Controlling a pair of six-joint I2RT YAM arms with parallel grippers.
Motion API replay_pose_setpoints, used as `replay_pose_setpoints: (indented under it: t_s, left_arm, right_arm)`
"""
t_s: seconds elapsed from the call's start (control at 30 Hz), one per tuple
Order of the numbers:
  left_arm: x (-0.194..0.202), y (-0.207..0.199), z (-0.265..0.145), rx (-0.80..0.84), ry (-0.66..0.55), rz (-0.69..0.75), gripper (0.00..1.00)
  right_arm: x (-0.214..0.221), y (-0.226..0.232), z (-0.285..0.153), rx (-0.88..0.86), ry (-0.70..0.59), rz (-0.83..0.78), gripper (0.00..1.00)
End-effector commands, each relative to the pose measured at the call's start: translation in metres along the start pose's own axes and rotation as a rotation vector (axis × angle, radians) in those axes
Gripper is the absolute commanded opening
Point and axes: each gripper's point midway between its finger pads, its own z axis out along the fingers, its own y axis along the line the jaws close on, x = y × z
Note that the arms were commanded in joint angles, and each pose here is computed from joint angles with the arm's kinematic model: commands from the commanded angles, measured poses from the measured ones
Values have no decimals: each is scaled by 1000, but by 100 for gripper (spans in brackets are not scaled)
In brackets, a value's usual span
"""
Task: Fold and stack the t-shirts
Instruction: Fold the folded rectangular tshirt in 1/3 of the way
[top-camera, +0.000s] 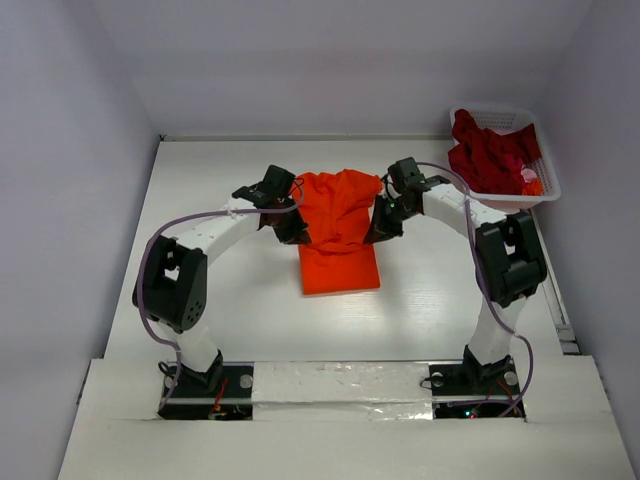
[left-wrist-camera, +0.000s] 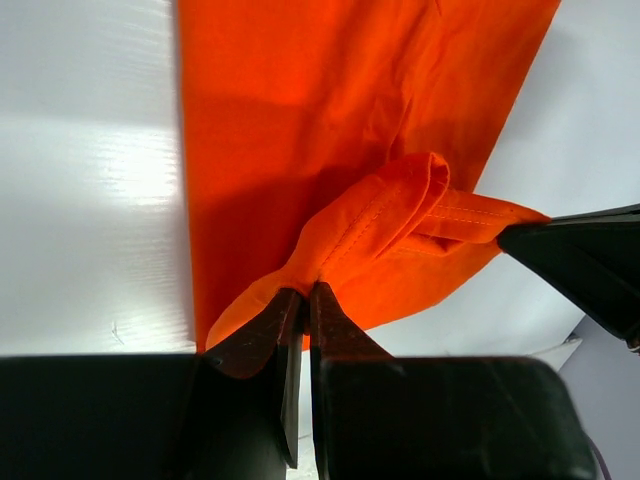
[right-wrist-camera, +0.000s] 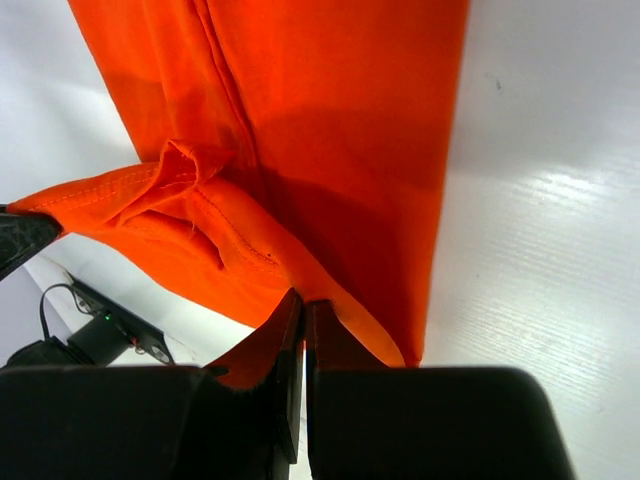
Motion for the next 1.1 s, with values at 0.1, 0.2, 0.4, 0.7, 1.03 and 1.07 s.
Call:
replay_pose_setpoints:
  t_s: [0.1, 0.2, 0.4, 0.7, 1.03, 1.07]
  left_arm:
    - [-3, 3, 6, -12, 16, 21, 0]
    - [-3, 5, 8, -16, 15, 20, 0]
    - [-4, 13, 15, -29, 17, 10, 0]
    - [-6, 19, 27, -32, 16, 0, 0]
    - [-35, 10, 16, 9, -64, -36, 22]
    - [-36, 9, 18, 8, -61, -33, 27]
  right_arm:
    - [-15, 2, 3, -3, -24, -6, 0]
    - [-15, 0, 5, 1, -21, -4, 0]
    - [-19, -6, 13, 4, -14, 11, 0]
    - [-26, -5, 25, -10, 2, 8, 0]
    - [-60, 7, 17, -7, -49, -38, 2]
    - [-62, 9, 16, -9, -49, -42, 7]
